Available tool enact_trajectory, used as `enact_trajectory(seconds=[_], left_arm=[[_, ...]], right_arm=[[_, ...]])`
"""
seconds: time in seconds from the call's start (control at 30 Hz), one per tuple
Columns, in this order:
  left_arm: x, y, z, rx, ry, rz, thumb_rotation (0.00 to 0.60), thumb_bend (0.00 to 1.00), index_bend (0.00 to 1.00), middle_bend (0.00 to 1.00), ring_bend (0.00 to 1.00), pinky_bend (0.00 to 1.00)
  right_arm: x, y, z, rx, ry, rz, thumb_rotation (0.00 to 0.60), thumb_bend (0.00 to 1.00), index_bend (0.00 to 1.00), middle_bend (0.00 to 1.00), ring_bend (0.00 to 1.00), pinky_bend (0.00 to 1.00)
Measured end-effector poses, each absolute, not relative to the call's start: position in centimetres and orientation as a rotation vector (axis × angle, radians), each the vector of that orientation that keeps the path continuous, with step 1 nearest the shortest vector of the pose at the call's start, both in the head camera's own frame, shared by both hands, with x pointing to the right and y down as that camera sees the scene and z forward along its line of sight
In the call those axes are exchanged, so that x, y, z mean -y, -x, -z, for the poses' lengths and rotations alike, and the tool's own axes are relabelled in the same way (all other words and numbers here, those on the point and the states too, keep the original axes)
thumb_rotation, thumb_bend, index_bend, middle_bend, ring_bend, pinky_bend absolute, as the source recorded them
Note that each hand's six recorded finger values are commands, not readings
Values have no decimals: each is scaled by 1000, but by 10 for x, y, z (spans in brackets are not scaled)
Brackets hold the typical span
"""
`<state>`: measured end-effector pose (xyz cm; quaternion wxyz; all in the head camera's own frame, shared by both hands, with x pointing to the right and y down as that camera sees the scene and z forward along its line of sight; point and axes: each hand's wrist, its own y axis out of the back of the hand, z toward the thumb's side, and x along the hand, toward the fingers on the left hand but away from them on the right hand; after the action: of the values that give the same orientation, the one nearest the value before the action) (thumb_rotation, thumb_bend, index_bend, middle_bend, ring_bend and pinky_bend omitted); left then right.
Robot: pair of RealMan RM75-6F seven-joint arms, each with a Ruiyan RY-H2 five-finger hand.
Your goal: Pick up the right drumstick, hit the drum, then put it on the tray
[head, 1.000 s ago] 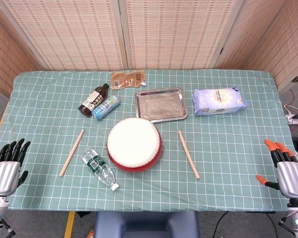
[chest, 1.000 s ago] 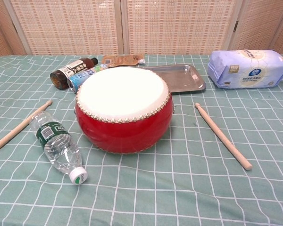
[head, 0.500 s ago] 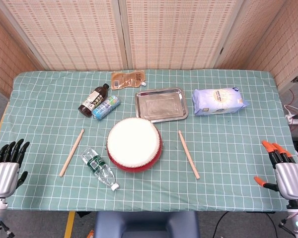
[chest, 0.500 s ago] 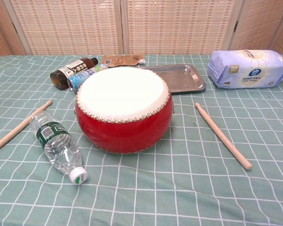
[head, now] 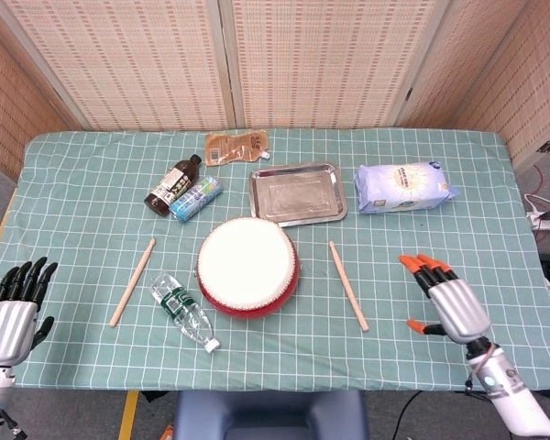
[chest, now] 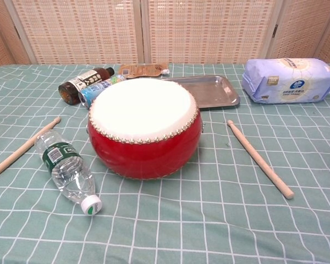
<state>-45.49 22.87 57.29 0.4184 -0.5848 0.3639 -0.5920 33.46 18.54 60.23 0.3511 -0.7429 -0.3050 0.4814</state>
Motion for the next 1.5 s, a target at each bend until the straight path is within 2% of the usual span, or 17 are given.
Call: enact_trajectory(seconds=[0.27,0.57,1.1,1.5], left_arm=[[-234,467,-573,-927,1463,1508,600,243,32,5,0,83],[-236,470,-577,-926,1473,1514,600,242,32,6,0,84],[-237,472,-581,-927,1488,1519,600,240,32,5,0,83],[-238,472,-581,-933,1484,1514,600,241,32,4,0,83]], right_arm=[[-176,-274,-657,674,2014,-1218,600,88,20,109,55,163],[-178,-254,-703,630,2032,-1282,600,88,20,101,55,163],[-175,-253,-739,602,2006,-1337,600,88,20,98,55,163],[-153,-303,-742,698,1894,-1470,600,118,20,95,55,163]])
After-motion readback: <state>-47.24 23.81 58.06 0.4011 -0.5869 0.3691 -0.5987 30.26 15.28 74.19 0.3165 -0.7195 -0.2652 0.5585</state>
